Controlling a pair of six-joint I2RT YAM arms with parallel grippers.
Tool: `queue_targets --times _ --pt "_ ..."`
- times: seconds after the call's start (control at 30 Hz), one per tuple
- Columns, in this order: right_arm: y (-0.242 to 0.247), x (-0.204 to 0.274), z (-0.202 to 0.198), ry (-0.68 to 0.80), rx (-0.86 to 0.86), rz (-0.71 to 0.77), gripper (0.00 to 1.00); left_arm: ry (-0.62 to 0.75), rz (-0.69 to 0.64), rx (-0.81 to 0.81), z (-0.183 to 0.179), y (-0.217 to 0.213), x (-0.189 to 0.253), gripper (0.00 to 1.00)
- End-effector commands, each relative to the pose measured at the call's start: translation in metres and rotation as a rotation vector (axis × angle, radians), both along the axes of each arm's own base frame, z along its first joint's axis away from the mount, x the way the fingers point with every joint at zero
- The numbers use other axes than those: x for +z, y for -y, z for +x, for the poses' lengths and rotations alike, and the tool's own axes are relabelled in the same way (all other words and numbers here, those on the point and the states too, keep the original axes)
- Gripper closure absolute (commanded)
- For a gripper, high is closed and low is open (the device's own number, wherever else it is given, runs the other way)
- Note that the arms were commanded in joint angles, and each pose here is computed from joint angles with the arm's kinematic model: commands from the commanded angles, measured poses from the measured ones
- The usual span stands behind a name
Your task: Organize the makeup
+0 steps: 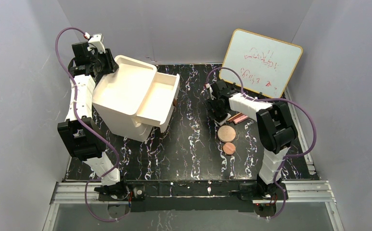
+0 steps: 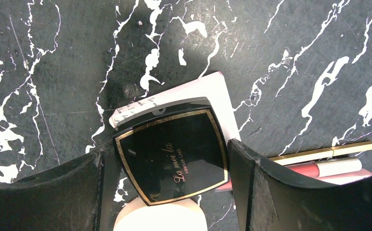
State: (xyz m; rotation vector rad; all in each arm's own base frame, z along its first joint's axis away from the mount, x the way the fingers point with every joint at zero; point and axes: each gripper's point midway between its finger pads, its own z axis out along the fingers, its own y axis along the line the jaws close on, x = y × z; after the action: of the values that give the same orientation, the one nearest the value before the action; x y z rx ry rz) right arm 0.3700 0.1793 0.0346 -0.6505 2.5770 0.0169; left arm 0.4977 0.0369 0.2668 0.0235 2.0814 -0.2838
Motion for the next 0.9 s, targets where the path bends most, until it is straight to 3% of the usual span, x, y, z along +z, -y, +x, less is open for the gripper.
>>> queue_targets --times 0.0,0.17,0.27,0.4,0.57,0.87 --pt "-0.003 0.01 0.011 0.024 -0.015 0.014 0.24 -0.034 -0.016 -0.005 -0.008 0.0 -0.006 0.66" --pt "-0.003 0.018 0.012 0.034 -0.022 0.016 0.32 -0.033 -0.02 -0.008 -0.008 0.001 -0.006 0.66" --pt "-0.001 0.032 0.014 0.048 -0.027 0.013 0.33 -0.034 -0.021 -0.01 -0.008 0.001 -0.006 0.66" --pt "-0.004 0.074 0.021 0.118 -0.032 0.045 0.33 -0.039 -0.047 -0.004 -0.007 0.003 -0.006 0.65" --pt "-0.027 0.137 0.028 0.228 -0.019 0.192 0.35 -0.042 -0.059 -0.012 -0.007 0.005 -0.007 0.66" --pt "-0.097 0.222 0.031 0.391 0.106 0.265 0.38 -0.039 -0.074 -0.028 -0.007 0.009 -0.006 0.66"
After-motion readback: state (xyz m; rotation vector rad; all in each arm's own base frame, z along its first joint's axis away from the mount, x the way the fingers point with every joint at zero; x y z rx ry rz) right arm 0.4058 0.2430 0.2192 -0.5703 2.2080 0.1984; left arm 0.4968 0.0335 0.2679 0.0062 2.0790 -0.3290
